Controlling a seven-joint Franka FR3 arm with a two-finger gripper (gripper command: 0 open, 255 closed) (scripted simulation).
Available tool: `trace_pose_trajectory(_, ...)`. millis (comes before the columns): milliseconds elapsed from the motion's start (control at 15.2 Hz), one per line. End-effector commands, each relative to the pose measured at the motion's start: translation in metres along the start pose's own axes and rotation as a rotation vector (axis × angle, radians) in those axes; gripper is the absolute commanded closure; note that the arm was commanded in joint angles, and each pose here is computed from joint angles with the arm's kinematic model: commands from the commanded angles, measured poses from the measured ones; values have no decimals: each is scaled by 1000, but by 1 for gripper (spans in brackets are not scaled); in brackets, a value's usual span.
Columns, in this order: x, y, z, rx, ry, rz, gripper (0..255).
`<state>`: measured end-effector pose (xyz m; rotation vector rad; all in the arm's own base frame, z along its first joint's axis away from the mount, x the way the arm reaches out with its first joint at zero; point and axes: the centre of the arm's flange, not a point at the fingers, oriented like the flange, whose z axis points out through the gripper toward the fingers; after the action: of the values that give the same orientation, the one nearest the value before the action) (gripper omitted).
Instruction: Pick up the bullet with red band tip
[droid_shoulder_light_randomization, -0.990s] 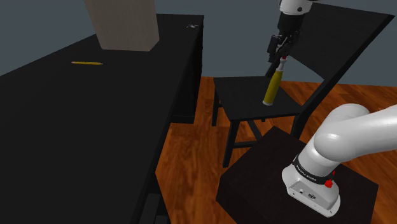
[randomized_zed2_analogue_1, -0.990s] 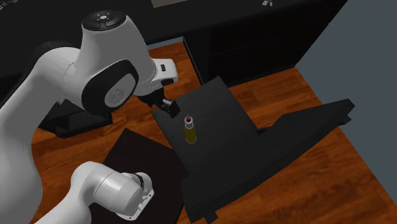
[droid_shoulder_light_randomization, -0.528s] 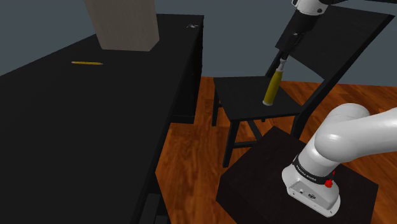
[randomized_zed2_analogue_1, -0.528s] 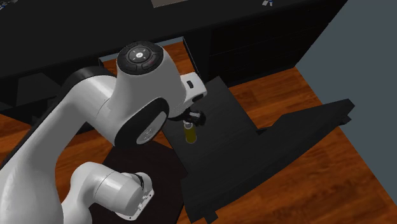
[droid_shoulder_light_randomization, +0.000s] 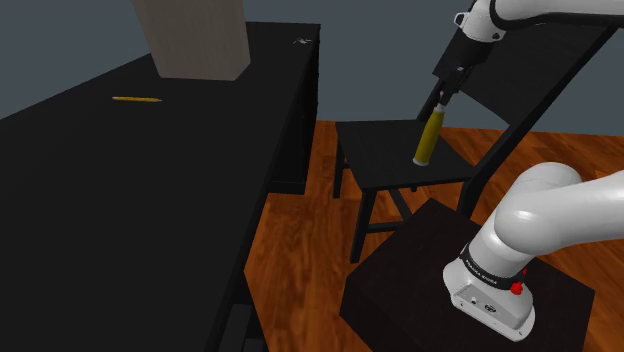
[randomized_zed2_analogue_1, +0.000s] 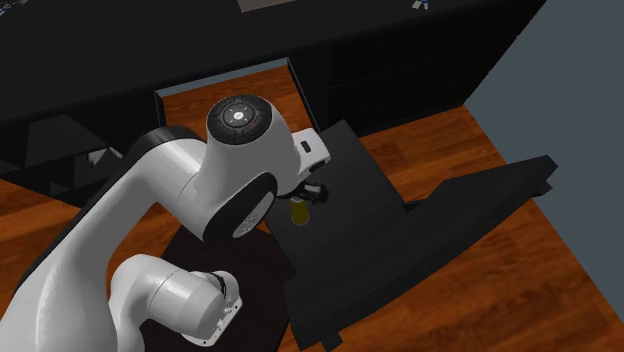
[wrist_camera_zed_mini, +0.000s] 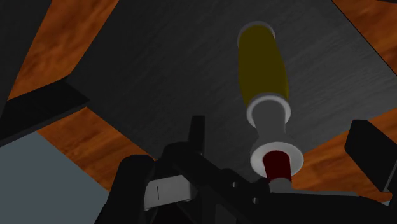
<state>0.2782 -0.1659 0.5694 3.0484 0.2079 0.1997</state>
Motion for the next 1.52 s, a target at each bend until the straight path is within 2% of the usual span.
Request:
trace_pose_trajectory(0,-1,0,4,0,1,0,0)
trace_pose_trajectory(66,-1,0,3,0,1,0,255)
trace_pose_trajectory(660,-1,0,4,0,1,0,255)
trace_pose_trajectory(1452,6,5,-59,0,1,0,255)
